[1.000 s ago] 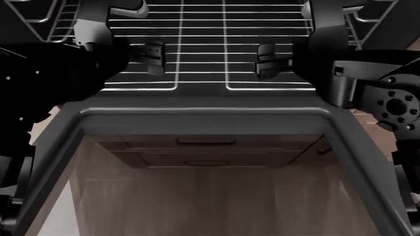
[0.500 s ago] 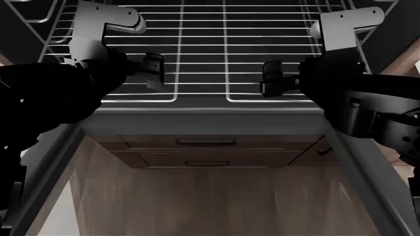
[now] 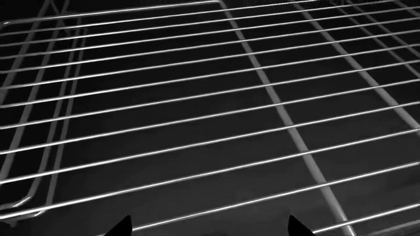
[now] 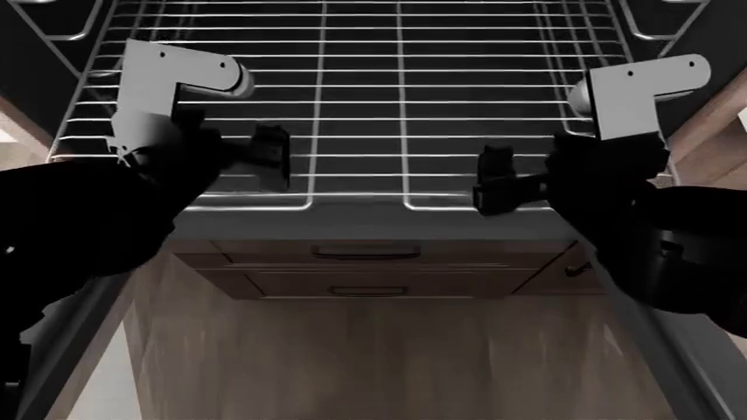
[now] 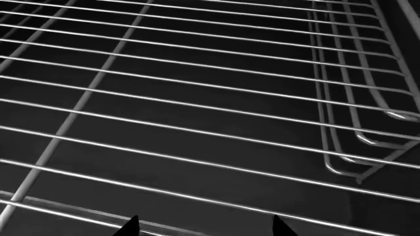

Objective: Fully slide the oven rack out.

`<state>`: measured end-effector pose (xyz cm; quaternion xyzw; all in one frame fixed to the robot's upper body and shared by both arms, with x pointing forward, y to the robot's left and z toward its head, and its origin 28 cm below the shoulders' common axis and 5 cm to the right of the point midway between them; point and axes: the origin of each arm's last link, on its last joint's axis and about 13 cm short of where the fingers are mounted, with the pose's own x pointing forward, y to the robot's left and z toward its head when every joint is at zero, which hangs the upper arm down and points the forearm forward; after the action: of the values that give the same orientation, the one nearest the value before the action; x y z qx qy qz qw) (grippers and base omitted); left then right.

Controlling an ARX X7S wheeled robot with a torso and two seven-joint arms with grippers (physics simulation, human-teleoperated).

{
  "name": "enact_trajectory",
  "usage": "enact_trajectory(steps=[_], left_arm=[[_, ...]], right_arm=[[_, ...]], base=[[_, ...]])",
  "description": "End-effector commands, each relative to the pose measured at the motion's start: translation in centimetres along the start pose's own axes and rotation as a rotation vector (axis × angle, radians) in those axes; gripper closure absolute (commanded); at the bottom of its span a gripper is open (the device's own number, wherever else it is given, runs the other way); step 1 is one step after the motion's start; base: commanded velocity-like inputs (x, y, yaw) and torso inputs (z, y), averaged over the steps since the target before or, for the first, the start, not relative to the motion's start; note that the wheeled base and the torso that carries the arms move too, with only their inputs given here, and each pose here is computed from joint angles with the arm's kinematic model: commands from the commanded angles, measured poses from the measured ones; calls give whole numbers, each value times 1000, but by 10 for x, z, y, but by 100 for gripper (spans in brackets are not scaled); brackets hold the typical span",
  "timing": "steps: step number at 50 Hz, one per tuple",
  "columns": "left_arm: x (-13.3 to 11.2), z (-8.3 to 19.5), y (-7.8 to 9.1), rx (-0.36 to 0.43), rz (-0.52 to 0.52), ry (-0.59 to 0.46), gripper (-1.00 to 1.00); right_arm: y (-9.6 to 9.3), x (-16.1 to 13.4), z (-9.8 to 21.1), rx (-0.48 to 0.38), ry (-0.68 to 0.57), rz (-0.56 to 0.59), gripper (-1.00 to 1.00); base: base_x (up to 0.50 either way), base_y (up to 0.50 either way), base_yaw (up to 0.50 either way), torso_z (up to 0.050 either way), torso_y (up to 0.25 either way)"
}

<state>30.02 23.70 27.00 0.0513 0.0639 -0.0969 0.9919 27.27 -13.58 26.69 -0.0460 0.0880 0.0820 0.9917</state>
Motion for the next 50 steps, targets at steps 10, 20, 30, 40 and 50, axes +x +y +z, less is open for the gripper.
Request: enact_trajectory(steps=[10,20,30,40,50], left_arm=[[-2,-102,15,-141,-45,692,-100],[-11,-100,9,-109,-68,740,-100],[-22,-101,4,-99,-103,797,-100],[-25,-91,3,-92,-131,834,-100],[-31,-90,2,-78,-143,892,-100]], right_arm=[[-14,-15,-71,17,491,-16,-100],[-15,-28,-72,16,502,-20,-100],[-15,-39,-75,15,528,-30,-100],[-16,-45,-67,13,535,-36,-100],[-15,-50,-59,25,570,-9,-100]], base=[[-7,-2,-4,0,-14],[-6,-2,-5,0,-15],[-7,-3,-6,0,-15],[-7,-3,-8,0,-16],[-6,-3,-6,0,-17]])
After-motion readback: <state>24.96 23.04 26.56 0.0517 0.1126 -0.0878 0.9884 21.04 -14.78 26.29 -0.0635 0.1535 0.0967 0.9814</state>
